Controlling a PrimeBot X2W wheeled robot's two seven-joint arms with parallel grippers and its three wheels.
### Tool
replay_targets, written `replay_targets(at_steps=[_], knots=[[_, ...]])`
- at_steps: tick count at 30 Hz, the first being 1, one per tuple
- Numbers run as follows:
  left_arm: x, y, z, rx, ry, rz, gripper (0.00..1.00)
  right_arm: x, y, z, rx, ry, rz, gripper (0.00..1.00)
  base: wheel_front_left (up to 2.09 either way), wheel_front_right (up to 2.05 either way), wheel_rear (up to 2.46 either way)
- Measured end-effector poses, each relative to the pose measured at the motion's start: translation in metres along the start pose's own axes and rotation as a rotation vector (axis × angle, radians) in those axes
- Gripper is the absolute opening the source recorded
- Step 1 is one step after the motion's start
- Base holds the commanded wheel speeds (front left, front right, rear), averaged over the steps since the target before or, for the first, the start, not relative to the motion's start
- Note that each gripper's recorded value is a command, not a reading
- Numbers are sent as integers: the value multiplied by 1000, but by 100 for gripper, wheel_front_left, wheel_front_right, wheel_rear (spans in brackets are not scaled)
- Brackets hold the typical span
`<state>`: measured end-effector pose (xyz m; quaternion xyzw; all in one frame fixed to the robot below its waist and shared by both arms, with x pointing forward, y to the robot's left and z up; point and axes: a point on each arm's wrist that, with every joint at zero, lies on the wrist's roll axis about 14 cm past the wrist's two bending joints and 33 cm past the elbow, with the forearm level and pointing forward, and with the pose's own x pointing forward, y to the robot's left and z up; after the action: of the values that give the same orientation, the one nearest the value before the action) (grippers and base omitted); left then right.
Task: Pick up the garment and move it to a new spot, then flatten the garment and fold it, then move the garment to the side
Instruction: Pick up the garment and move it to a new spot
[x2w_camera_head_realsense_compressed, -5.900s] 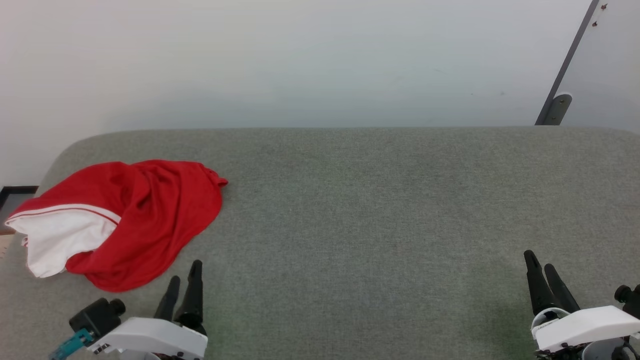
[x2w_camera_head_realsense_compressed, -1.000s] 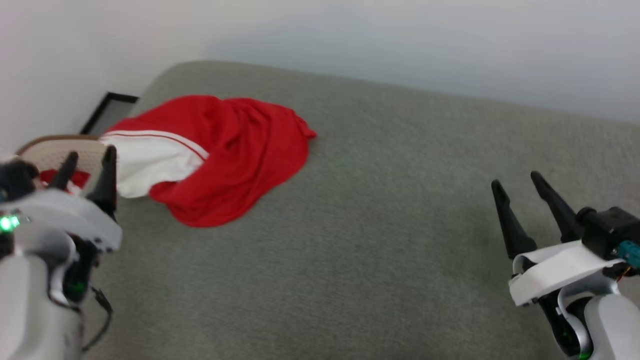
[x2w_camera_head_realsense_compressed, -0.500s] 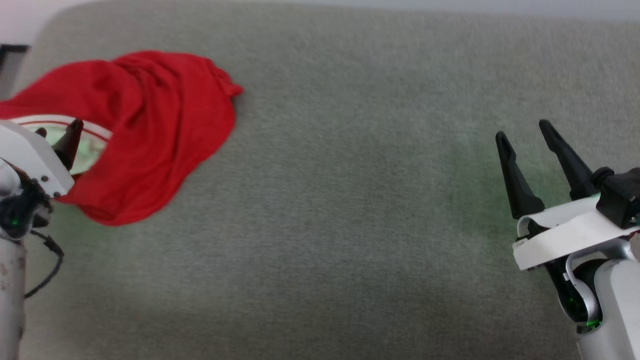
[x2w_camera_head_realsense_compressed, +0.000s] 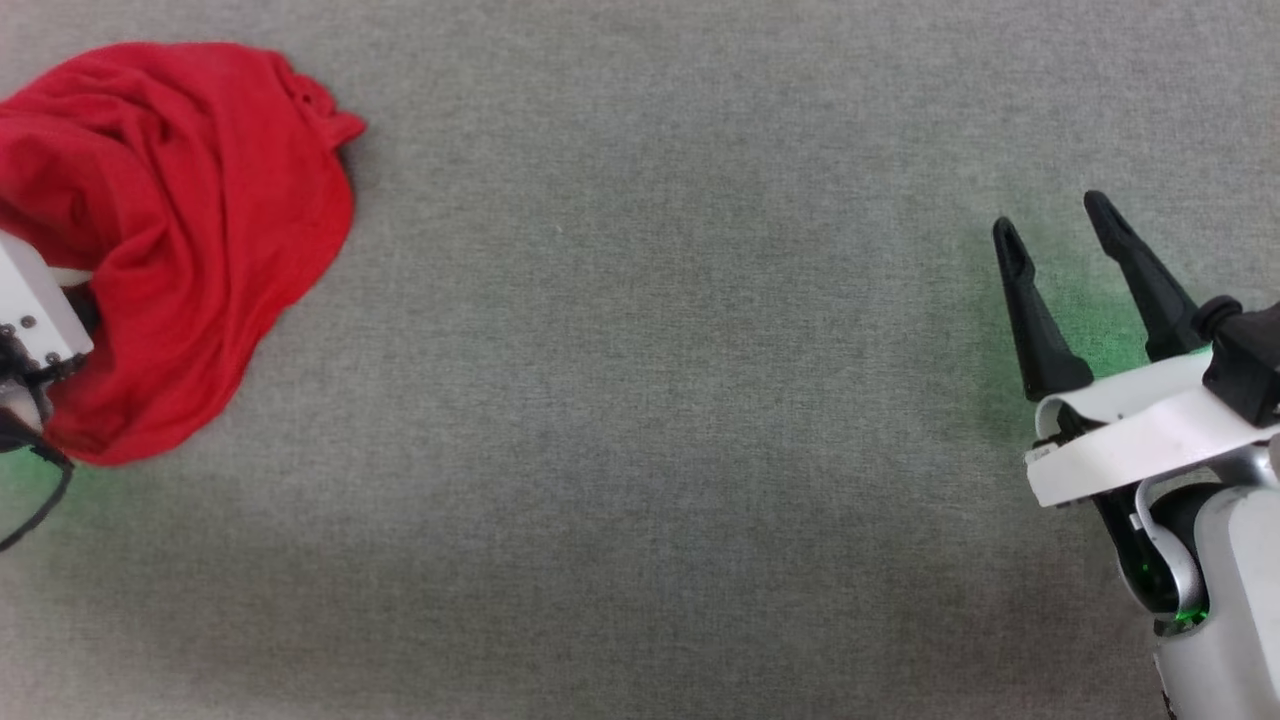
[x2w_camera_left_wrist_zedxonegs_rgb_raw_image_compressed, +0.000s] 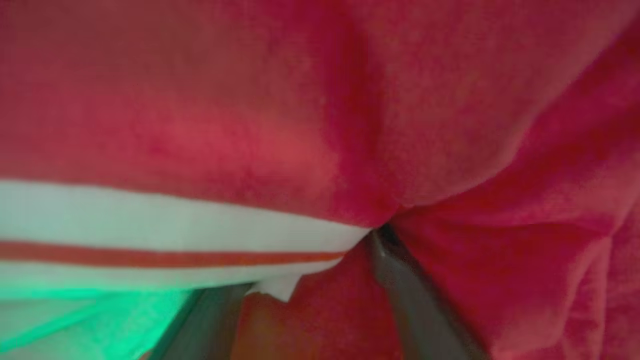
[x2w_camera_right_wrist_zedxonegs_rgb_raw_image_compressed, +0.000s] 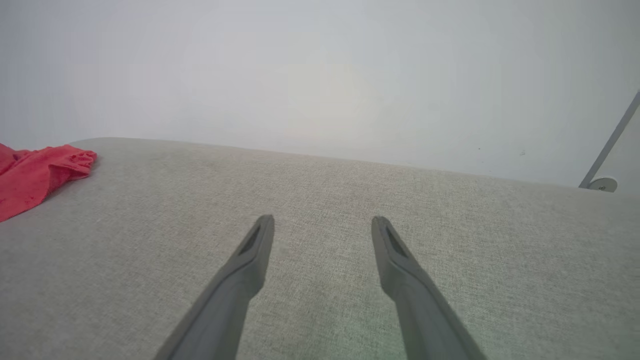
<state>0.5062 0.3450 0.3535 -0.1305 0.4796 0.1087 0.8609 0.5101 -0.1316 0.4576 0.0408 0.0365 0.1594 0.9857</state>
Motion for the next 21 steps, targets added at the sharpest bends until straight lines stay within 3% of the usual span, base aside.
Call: replay_targets(at_steps=[5,6,7,14,21], knots=[[6,0,0,-14,12,7,100,2,-4,-3,1,7,-10,100,0,0,0],[5,-1,3,-13,-3,8,10,2,-4,-3,2,5,-11,100,0,0,0],[4,0,5,-20,-17,6,0,2,-4,-2,2,1,-12,100,0,0,0],[-24,0,34,-12,-145,0,0,0,0,14,6,-43,-13,100,0,0,0],[-86,5,100,37,-440,-4,0,-9,8,29,26,-81,-14,100,0,0,0]])
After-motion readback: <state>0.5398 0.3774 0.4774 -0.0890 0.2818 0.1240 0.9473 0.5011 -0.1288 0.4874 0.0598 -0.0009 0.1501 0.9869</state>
